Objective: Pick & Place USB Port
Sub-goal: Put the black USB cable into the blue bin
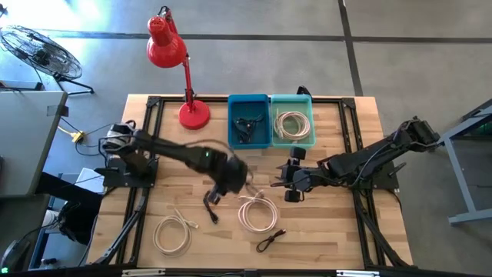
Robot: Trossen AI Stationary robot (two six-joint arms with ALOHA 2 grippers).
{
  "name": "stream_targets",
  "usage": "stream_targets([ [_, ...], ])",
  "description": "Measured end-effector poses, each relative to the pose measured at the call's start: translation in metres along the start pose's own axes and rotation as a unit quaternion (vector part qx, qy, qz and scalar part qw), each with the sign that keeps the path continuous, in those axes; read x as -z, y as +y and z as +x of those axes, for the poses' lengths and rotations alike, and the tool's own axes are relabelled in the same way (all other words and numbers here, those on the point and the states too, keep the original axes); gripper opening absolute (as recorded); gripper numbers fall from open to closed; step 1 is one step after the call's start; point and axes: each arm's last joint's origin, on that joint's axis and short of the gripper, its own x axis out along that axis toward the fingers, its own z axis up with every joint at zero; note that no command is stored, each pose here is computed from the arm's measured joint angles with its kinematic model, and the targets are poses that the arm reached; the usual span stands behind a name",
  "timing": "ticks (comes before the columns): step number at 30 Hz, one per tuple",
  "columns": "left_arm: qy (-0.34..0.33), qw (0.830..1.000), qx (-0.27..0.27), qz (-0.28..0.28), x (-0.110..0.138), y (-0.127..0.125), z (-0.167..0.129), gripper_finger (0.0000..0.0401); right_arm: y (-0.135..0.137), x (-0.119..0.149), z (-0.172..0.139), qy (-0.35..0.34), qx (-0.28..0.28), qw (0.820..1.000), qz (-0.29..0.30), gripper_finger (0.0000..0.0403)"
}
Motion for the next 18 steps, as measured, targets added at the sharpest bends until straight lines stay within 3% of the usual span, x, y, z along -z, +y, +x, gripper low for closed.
stream_targets([
  [6, 0.006, 0.999, 0.018, 0.031, -0.014, -0.053, -0.002, 0.0156, 0.001, 0.001, 0.000, 0.006, -0.011, 1.000, 0.008, 0.0139],
  [11, 0.005, 0.999, 0.039, 0.024, -0.021, -0.092, -0.006, 0.0156, 0.001, 0.001, 0.000, 0.007, -0.020, 1.000, 0.010, 0.0139],
  [15, 0.006, 0.998, 0.064, 0.016, -0.023, -0.117, -0.007, 0.0156, 0.001, 0.001, 0.000, 0.008, -0.022, 1.000, 0.011, 0.0139],
  [18, 0.013, 0.999, 0.042, 0.026, -0.022, -0.127, -0.008, 0.0156, 0.002, 0.001, 0.000, 0.008, -0.026, 1.000, 0.011, 0.0139],
])
